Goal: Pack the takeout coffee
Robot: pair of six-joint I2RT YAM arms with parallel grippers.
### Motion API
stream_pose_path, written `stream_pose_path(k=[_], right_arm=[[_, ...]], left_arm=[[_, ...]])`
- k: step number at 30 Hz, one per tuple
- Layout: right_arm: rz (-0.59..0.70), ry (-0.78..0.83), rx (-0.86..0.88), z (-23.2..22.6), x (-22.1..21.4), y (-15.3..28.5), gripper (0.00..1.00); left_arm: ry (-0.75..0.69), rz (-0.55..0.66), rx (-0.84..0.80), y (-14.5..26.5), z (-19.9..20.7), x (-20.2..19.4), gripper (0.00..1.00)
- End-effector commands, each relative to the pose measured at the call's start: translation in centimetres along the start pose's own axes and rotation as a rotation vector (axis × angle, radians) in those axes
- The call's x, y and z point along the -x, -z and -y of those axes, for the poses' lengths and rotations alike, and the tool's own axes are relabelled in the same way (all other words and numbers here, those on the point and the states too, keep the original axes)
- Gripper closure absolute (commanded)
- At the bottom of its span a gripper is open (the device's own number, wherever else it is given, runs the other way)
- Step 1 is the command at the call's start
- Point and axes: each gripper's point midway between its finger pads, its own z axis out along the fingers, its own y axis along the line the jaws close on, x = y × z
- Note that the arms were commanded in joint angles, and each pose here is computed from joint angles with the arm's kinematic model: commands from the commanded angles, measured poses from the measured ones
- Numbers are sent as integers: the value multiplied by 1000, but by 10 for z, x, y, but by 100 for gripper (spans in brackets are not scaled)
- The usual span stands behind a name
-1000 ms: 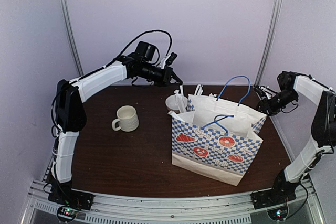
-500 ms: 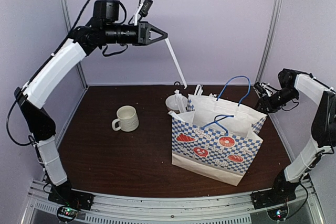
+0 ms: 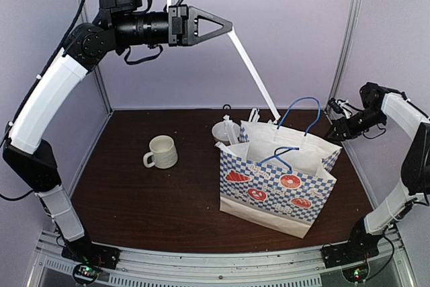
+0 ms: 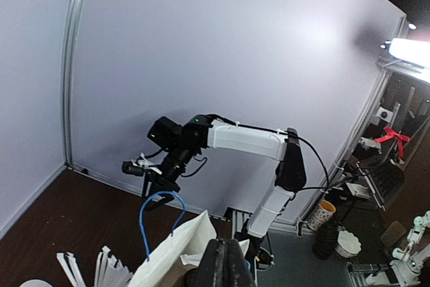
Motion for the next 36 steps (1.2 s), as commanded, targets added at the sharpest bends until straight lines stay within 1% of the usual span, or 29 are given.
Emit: stream_pose_path(k=[1,4,7,11,14,16,17,18,19,20,21,23,26,28,29,33,36], right_arm=[[67,28,-2,-11,14,19,42],[79,47,-11,-15,17,27,42],[86,53,-15,-17,17,29,42],[83,50,1,-18,14,25,42],[76,52,-3,-17,11,23,42],[75,54,-7,-16,10,22,42],[75,52,-6,-16,9,22,42],[75,52,-4,-16,10,22,42],[76,53,-2,-17,10,22,42],[77,52,1,-17,10,23,42],[79,55,3,-19,11,24,42],[83,59,5,-21,11,27,41],[95,73,2,-26,15,35,41],[106,83,-4,-29,18,40,41],[113,88,-8,-30,19,44,40],[141,103,-27,-38,25,59,40],[203,96,-121,-36,40,82,40]], left_arm=[[43,-85,-29,-25,7,-39,100],[81,-125,-35,-46,4,-72,100],[149,-146,-55,-72,-5,-102,100],[207,-176,-73,-108,-16,-130,100],[281,-208,-127,-136,-14,-153,100],[299,-227,-153,-145,-8,-160,100],[301,-238,-143,-146,-9,-162,98],[295,-253,-107,-145,-14,-164,80],[286,-298,-34,-138,-23,-172,65],[251,-316,20,-131,-30,-171,55],[205,-320,65,-121,-34,-166,48],[129,-308,147,-98,-39,-149,38],[24,-254,243,-65,-42,-116,30],[-11,-230,285,-48,-43,-103,27],[-18,-226,307,-40,-46,-99,25],[-44,-242,389,-12,-60,-96,24],[-84,-275,558,28,-91,-96,22]])
